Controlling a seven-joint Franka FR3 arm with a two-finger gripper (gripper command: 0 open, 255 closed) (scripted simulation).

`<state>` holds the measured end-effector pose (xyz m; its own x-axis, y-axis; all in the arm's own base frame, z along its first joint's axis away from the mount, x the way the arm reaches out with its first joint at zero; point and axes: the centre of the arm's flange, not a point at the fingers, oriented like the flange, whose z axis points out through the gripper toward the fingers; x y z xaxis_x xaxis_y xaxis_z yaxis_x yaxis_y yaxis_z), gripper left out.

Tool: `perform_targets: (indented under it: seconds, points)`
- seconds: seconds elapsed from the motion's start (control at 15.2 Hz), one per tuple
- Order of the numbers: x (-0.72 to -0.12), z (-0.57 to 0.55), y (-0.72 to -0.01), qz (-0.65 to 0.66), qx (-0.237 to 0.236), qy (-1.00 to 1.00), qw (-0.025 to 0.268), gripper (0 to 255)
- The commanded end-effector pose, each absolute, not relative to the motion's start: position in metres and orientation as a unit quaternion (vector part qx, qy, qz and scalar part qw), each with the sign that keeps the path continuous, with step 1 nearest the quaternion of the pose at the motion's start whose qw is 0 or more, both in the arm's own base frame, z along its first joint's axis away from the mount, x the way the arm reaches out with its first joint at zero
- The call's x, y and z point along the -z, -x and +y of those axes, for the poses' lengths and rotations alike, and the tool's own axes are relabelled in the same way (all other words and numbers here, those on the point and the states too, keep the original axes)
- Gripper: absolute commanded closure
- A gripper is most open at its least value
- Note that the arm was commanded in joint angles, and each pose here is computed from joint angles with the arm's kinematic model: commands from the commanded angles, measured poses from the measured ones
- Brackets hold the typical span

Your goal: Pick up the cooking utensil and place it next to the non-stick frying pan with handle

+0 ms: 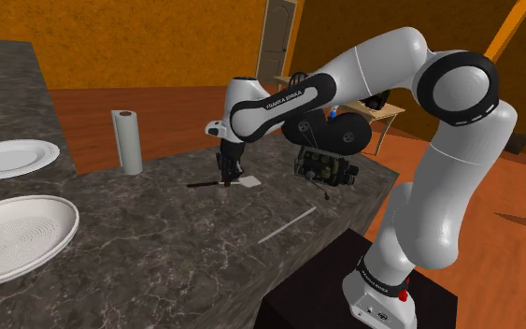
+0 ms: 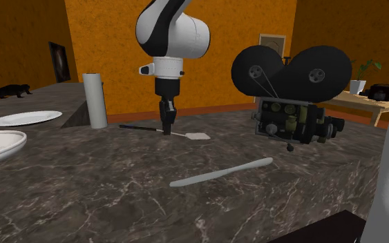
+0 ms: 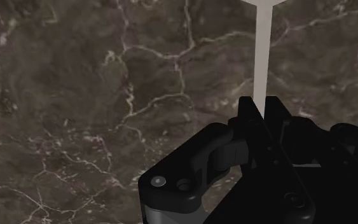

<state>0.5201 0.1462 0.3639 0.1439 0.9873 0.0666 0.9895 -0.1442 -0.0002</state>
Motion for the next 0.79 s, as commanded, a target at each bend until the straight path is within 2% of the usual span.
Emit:
perform_targets:
  seconds: [0.0,0.73]
  points:
    - [-0.375,0.145,-0.520,-0.654,0.025,0.756,0.022,255]
    - [-0.434,0.145,-0.520,-0.654,0.025,0.756,0.022,255]
